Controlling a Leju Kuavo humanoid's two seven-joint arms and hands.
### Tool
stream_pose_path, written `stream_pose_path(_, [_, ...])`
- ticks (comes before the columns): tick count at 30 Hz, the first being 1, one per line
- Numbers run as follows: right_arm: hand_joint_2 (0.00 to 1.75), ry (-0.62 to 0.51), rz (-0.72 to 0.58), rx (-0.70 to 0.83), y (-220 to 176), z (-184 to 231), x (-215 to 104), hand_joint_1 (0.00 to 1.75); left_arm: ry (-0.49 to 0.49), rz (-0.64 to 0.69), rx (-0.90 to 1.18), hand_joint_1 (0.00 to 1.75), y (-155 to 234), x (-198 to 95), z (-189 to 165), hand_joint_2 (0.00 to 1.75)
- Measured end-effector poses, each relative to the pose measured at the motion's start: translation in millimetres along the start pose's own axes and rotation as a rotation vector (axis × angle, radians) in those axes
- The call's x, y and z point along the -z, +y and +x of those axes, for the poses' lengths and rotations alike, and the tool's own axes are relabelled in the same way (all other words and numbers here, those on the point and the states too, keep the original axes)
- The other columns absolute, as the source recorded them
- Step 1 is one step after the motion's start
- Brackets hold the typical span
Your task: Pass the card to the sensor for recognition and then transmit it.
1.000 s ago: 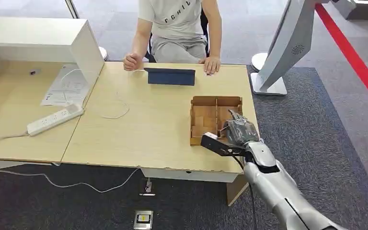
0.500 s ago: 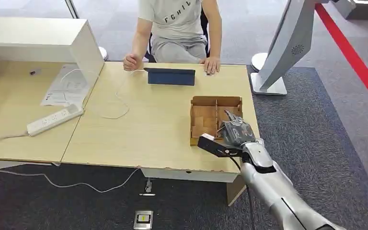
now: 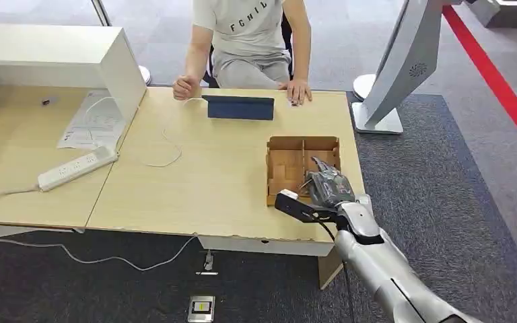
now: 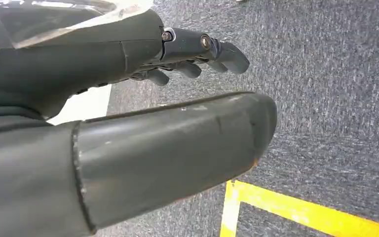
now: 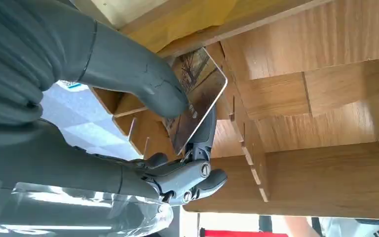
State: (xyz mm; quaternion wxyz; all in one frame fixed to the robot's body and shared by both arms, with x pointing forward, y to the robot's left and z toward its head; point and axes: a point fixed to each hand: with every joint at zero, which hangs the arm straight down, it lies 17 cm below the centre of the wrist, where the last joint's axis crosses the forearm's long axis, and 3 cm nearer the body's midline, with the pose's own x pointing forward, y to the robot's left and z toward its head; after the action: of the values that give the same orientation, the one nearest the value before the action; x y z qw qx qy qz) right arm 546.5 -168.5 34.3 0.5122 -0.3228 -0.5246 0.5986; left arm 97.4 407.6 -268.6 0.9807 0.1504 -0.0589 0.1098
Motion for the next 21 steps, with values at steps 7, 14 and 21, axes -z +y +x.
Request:
stream_pose_path(7, [1.75, -0.007, -0.013, 0.01, -1.6, 0.5, -0.2, 1.75, -0.002, 0.0, 0.0, 0.0, -0.1, 0.0, 0.3, 0.0])
stream_pose_path(14, [1.75, -0.044, -0.107, 0.014, -22.0, 3.6, 1.4, 1.75, -0.01, -0.003, 0.003, 0.0, -0.6, -0.1, 1.5, 0.0])
stream_pose_path(21, [1.75, -0.099, -0.267, 0.006, -80.5, 7.8, 7.5, 1.75, -0.018, -0.004, 0.005, 0.0, -0.9, -0.1, 2.5, 0.0])
